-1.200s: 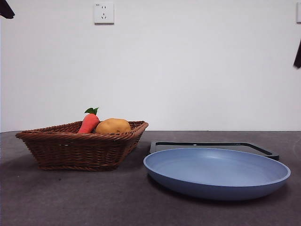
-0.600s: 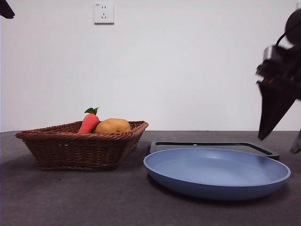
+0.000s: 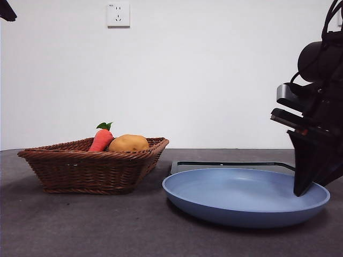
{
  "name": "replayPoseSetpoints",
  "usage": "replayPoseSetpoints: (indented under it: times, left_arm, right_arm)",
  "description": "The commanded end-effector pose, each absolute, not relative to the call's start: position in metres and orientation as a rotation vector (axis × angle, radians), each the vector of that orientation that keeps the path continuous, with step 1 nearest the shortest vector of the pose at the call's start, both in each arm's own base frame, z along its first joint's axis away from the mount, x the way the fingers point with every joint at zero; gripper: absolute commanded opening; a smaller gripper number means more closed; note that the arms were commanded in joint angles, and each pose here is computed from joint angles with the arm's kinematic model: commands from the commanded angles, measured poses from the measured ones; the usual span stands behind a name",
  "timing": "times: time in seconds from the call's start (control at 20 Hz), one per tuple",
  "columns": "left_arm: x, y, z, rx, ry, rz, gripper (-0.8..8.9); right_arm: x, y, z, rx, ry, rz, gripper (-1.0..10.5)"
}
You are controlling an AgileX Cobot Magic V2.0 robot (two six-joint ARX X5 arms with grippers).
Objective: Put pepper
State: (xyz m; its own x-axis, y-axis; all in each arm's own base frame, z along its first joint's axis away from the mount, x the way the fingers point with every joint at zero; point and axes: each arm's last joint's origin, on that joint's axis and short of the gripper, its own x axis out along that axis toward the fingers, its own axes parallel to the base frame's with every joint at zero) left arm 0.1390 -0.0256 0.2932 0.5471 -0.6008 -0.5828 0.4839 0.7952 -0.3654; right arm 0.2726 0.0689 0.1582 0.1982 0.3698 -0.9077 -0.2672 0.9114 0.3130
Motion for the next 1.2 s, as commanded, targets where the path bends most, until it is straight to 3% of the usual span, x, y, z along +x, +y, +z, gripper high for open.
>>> replayPoseSetpoints:
  times: [0.05, 0.2, 0.4, 0.75, 1.2]
  left_arm:
    - [0.14, -0.026, 0.298, -0.153, 0.729, -0.657, 4.14]
    - [0.146, -0.029, 0.298, -0.145, 0.727, -0.673, 4.14]
    - [0.167, -0.043, 0.294, -0.08, 0.762, -0.685, 4.14]
    - [0.245, -0.085, 0.291, 0.178, 0.893, -0.635, 4.14]
    - [0.32, -0.118, 0.241, 0.378, 1.066, -0.603, 4.14]
  right_arm:
    - [0.277, 0.07, 0.158, 0.093, 1.293, 0.426, 0.1]
    - [0.276, 0.07, 0.166, 0.112, 1.271, 0.424, 0.1]
    - [0.262, 0.067, 0.201, 0.112, 1.192, 0.433, 0.1]
    - [0.221, 0.058, 0.267, 0.105, 1.004, 0.457, 0.1]
    - [0.197, 0.053, 0.29, 0.101, 0.914, 0.469, 0.1]
